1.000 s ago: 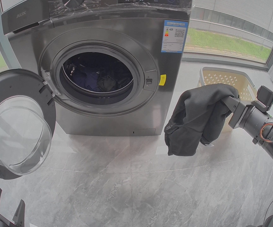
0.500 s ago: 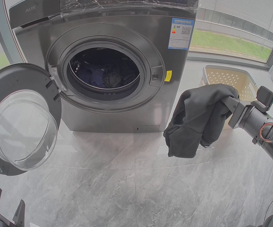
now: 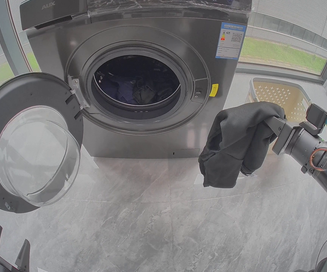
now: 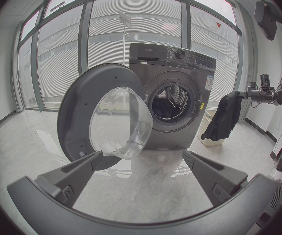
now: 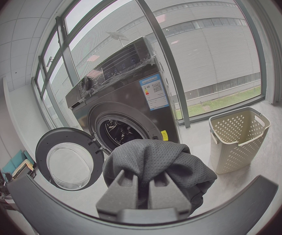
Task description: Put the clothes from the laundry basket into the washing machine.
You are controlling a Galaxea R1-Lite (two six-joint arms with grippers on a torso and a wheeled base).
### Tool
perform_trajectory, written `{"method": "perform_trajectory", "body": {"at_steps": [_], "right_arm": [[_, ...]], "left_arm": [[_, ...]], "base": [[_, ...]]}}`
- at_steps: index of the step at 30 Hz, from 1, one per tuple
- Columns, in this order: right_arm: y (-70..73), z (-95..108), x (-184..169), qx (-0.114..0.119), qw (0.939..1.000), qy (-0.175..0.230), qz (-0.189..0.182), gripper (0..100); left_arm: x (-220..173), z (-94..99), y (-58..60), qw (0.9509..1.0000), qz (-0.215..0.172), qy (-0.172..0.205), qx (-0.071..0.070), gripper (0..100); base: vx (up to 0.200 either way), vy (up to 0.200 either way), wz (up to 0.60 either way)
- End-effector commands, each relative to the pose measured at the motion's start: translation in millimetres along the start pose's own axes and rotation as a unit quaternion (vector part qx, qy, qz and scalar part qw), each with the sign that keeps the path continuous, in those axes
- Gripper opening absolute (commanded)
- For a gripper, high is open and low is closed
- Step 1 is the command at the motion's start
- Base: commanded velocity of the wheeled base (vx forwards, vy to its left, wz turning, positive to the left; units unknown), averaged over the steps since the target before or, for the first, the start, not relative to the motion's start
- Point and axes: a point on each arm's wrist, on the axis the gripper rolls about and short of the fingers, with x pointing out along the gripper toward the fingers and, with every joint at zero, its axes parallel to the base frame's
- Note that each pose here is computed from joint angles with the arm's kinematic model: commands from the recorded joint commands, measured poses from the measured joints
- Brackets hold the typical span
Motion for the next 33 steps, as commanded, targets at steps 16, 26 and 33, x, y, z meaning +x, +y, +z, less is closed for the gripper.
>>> {"method": "perform_trajectory", "body": {"at_steps": [16, 26, 33], "right_arm": [[1.4, -7.3, -0.8, -0.002, 0.9999, 0.014, 0.004, 0], [8.8, -21.2, 6.2, -0.001, 0.999, 0.041, 0.019, 0], [21.3, -41.6, 27.5, 0.0, 0.9982, 0.049, 0.034, 0]], "left_arm": [[0.1, -4.8, 0.3, 1.0, 0.0, 0.001, 0.001, 100], [0.1, -4.9, 0.3, 1.0, 0.002, -0.001, 0.01, 100], [0.0, -4.9, 0.2, 0.9998, 0.004, -0.001, 0.019, 100]], "base": [[0.0, 0.0, 0.0], [0.12, 0.0, 0.0], [0.0, 0.0, 0.0]]}}
